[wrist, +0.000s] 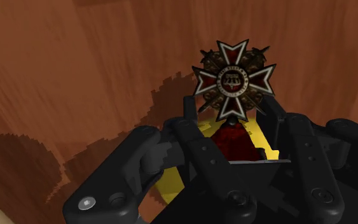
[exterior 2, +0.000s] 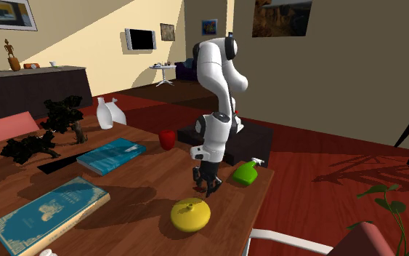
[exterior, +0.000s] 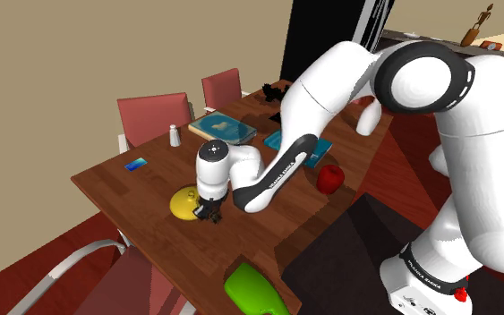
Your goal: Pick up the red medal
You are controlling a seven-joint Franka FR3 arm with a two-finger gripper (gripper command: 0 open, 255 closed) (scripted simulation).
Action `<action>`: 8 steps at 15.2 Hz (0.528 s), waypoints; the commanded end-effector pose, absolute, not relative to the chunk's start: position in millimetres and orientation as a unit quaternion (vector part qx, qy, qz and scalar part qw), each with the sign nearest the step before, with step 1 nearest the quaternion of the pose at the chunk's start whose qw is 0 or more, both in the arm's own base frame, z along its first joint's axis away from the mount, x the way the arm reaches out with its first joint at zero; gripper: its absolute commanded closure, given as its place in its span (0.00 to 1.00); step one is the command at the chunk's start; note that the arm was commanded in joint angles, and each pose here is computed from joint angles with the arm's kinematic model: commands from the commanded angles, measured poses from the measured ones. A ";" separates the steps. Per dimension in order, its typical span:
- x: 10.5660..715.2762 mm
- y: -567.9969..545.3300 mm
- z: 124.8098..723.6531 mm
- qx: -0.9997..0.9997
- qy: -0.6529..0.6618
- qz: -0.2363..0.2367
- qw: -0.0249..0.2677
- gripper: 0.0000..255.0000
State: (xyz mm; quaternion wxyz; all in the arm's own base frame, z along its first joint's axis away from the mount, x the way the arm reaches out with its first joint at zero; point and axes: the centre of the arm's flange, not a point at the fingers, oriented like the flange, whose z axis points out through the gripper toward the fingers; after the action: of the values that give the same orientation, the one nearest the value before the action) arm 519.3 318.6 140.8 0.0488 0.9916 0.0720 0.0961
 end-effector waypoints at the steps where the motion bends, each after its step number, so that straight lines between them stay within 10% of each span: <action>1: 518.6 318.7 151.8 0.992 0.072 0.096 0.049 1.00; 8: 518.6 318.7 184.2 0.992 0.072 0.096 0.049 1.00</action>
State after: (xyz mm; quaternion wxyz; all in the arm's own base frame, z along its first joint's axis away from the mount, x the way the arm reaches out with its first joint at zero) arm 519.3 318.7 181.5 0.0488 0.9916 0.0720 0.0962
